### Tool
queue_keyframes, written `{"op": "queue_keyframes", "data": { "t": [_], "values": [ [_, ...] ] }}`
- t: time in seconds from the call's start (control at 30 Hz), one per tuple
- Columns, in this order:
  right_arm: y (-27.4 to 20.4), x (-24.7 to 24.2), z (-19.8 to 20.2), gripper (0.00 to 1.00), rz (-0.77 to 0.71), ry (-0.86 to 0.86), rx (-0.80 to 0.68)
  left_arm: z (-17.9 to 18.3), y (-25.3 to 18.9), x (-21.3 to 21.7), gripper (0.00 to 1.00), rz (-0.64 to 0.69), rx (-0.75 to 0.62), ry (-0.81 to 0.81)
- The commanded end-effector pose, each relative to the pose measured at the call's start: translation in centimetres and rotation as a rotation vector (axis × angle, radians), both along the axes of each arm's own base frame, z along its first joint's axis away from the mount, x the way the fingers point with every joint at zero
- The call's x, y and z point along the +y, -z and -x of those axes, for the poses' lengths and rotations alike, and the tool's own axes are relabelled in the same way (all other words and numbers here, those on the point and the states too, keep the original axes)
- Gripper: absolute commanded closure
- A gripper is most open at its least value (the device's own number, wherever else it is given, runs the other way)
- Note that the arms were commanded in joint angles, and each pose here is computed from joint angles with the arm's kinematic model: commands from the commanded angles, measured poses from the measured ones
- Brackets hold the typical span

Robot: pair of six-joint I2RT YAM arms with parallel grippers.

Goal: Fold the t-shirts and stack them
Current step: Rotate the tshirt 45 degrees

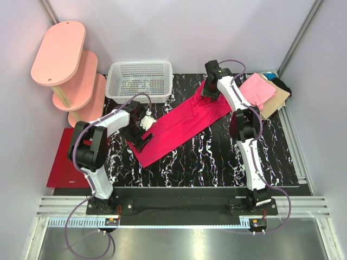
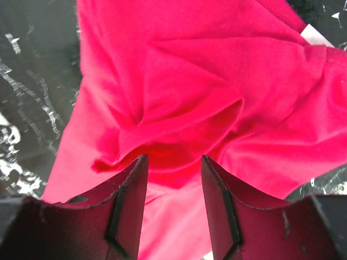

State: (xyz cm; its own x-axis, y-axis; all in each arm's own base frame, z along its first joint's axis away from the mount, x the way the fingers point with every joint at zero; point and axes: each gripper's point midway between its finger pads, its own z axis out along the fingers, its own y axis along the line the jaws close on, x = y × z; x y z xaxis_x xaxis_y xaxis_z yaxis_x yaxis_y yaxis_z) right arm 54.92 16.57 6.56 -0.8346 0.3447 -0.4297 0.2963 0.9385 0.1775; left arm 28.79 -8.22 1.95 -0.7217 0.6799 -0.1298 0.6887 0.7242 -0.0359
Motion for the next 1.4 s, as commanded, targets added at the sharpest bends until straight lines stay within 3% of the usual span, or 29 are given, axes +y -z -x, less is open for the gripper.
{"op": "queue_keyframes", "data": {
  "t": [0.0, 0.37, 0.6, 0.73, 1.0, 1.13, 1.27, 1.3, 1.37],
  "values": [
    [0.3, 0.3, -0.9, 0.49, -0.02, -0.003, -0.011, -1.8, -0.9, -0.2, 0.01, 0.002, -0.069, -0.009],
    [0.9, 1.9, -4.0, 0.51, -0.138, -0.058, -0.089, 2.7, -1.4, 0.7, 0.01, 0.013, -0.045, 0.0],
    [-1.4, 5.8, -5.6, 0.51, -0.33, -0.19, -0.188, 5.1, -1.5, 1.4, 0.01, 0.01, -0.028, 0.0],
    [-3.5, 6.3, -6.7, 0.5, -0.362, -0.213, -0.263, 5.6, -1.1, 1.6, 0.01, 0.004, -0.014, -0.005],
    [-5.1, 7.9, -6.7, 0.46, -0.455, -0.313, -0.3, 5.7, -1.6, 1.1, 0.01, 0.026, -0.014, -0.01],
    [-9.0, 8.2, -6.0, 0.47, -0.478, -0.337, -0.345, 5.4, -2.0, 1.2, 0.01, 0.015, -0.029, -0.009],
    [-13.6, 7.0, -4.8, 0.46, -0.435, -0.316, -0.399, 4.3, -2.4, 1.4, 0.01, -0.005, -0.054, -0.007],
    [-16.6, 6.5, -3.9, 0.46, -0.43, -0.305, -0.433, 3.7, -2.7, 1.5, 0.01, -0.017, -0.071, -0.011],
    [-15.1, 4.7, -2.5, 0.46, -0.353, -0.224, -0.363, 1.8, -3.6, 1.1, 0.01, -0.014, -0.109, -0.018]
  ]
}}
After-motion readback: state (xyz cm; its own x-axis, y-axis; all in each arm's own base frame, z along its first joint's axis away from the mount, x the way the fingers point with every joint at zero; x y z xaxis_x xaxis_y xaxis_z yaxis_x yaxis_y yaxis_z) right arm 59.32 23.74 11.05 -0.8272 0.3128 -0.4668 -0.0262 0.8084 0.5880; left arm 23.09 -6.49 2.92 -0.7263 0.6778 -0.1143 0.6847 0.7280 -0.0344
